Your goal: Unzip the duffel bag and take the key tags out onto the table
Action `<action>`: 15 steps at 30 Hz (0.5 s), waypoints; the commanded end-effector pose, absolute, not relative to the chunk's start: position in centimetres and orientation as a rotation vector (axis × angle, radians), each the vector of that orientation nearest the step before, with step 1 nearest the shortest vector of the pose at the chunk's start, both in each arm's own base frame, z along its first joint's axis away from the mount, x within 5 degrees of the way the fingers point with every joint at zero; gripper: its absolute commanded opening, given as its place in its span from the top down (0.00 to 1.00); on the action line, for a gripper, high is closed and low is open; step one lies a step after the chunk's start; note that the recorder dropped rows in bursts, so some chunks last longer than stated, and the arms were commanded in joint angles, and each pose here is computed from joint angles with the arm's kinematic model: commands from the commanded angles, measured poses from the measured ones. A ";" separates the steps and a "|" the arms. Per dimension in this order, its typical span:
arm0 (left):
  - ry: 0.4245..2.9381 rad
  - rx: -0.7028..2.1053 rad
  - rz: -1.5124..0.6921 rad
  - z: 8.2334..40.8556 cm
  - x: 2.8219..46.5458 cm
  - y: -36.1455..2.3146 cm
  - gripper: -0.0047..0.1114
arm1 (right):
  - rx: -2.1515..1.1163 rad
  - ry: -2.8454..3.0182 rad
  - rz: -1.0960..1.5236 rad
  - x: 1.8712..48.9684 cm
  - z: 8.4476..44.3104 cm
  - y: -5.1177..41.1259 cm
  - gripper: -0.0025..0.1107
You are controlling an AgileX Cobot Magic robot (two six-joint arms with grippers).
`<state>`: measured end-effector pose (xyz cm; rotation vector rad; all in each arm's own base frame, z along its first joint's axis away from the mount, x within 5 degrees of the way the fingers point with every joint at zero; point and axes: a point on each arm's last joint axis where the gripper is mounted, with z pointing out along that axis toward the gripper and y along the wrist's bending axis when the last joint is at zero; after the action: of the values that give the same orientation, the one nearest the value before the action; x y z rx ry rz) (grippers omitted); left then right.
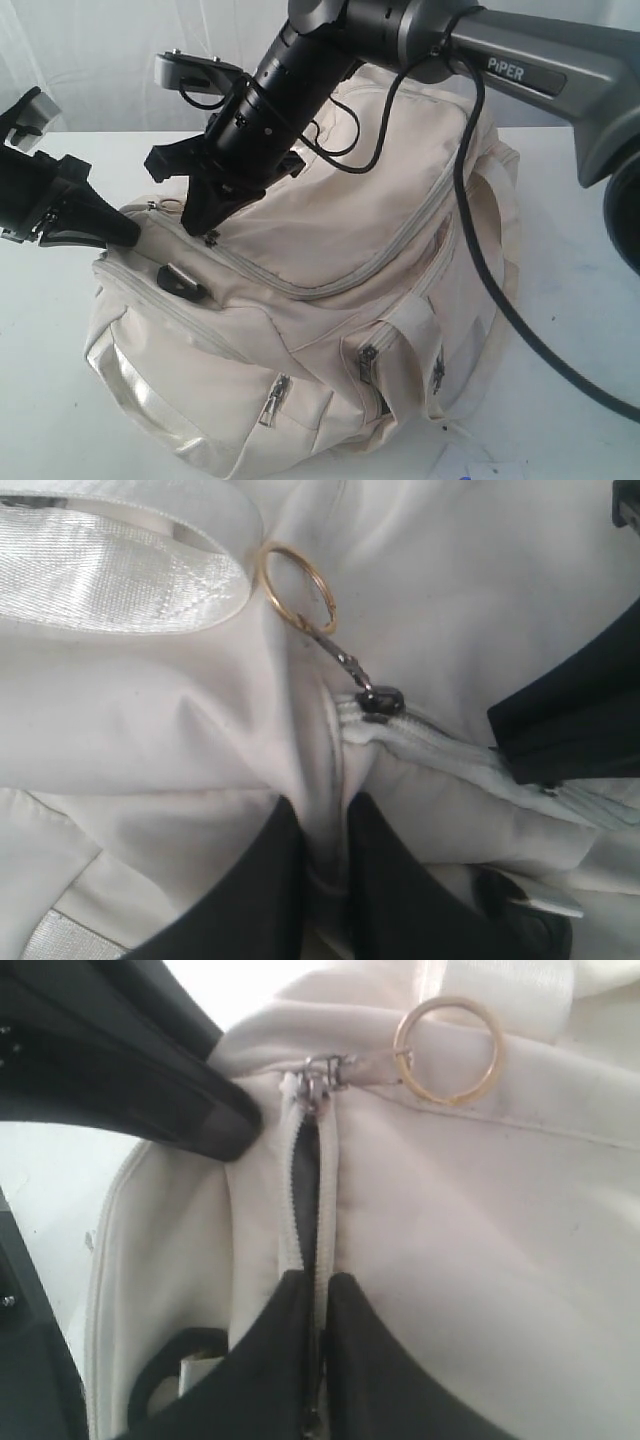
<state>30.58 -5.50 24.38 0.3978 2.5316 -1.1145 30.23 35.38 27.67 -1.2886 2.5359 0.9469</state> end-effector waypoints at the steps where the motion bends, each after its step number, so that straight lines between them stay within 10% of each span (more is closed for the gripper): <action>1: 2.520 0.412 -1.137 24.6 30.4 -5.6 0.96 | -1.292 2.500 0.949 30.4 28.6 35.3 0.97; 15: 2.529 0.421 -1.137 24.6 30.3 -5.5 0.96 | -1.313 2.473 0.797 30.5 29.7 34.3 0.98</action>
<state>30.57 -5.50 24.37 0.3996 2.5330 -1.1126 30.63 34.69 28.39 -1.3196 2.5044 0.8005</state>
